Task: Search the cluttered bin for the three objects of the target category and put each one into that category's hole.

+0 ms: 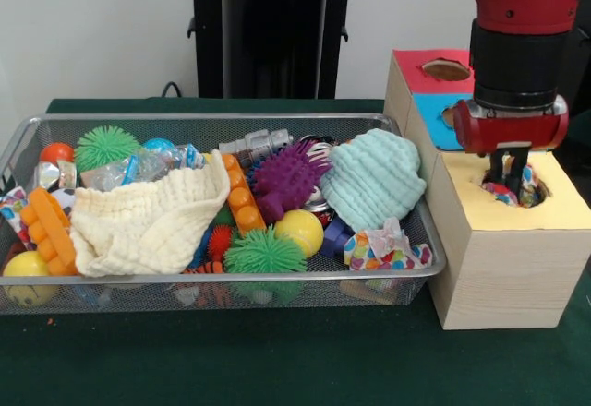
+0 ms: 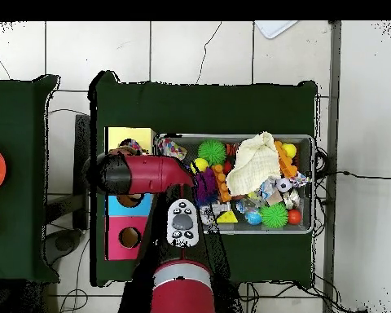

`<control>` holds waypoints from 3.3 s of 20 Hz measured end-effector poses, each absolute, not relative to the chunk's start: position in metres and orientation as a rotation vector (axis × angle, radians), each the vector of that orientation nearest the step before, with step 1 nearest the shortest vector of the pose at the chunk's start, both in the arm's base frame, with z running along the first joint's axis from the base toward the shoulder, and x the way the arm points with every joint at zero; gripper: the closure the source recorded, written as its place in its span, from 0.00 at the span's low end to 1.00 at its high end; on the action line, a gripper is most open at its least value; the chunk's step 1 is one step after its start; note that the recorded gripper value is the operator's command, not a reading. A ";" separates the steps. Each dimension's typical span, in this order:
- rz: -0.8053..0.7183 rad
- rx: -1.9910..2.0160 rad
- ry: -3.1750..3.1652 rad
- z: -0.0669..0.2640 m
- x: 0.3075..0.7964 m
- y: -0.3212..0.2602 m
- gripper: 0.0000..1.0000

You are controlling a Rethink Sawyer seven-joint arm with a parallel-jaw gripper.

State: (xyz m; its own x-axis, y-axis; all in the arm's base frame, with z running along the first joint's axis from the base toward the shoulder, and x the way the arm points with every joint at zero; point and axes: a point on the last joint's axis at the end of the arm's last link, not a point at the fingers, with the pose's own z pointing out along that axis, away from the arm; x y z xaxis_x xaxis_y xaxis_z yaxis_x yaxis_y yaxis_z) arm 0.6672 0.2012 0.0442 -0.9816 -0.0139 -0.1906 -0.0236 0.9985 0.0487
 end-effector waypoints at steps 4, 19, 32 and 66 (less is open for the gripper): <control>0.054 -0.040 2.906 0.024 0.668 0.204 1.00; 0.036 -0.039 2.873 0.024 0.669 0.201 1.00; 0.065 -0.051 3.023 0.104 0.656 0.204 1.00; -0.010 0.282 2.998 0.181 0.644 -0.035 1.00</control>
